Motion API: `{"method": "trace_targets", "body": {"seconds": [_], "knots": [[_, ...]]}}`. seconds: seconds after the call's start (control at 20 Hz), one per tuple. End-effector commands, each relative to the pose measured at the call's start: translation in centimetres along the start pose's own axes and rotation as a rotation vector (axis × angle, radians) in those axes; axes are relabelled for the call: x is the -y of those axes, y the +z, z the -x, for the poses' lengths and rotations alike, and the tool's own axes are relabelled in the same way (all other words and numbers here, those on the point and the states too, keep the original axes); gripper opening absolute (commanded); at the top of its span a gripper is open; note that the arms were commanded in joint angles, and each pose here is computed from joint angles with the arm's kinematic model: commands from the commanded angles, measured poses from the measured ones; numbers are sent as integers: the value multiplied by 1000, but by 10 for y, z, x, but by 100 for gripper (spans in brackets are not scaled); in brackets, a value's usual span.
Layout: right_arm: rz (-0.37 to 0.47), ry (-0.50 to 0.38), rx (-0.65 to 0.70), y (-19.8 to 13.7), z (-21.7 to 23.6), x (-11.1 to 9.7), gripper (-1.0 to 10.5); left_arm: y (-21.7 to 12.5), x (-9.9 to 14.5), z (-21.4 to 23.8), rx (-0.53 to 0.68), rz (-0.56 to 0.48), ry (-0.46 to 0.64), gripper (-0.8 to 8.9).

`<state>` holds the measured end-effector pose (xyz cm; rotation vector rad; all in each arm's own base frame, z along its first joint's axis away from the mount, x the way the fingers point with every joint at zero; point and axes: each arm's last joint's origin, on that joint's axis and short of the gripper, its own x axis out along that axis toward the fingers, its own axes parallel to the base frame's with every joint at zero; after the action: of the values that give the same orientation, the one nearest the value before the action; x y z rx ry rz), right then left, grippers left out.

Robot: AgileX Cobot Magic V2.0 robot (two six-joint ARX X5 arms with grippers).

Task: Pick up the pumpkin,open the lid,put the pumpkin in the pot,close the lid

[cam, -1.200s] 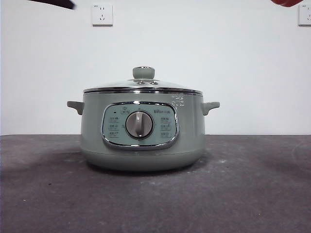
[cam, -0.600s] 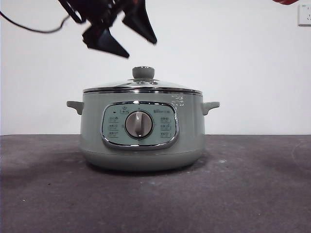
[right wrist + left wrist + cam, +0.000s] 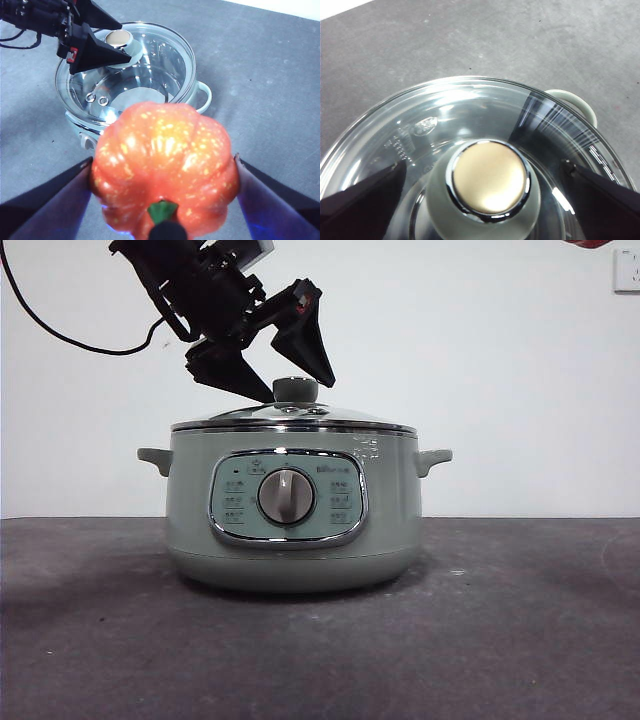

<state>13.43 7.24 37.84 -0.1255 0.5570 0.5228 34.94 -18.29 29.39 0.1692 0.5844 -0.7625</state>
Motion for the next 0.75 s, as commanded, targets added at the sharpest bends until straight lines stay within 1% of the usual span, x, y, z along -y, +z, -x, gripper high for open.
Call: {"method": "trace_targets", "body": {"seconds": [0.05,0.25,0.35,0.45,0.75], "knots": [[-10,3,9,0,0,0,-13,-3,1,-5,-18,-9,-8,240],[-10,3,19,1,0,0,-13,-5,1,-5,-40,-1,-13,64],[-10,3,19,1,0,0,-13,-5,1,-5,-42,-1,-15,48],[-10,3,19,1,0,0,-13,-5,1,-5,-41,2,-15,-10],[-11,3,18,1,0,0,-13,-1,2,0,-14,1,-13,-9]]}}
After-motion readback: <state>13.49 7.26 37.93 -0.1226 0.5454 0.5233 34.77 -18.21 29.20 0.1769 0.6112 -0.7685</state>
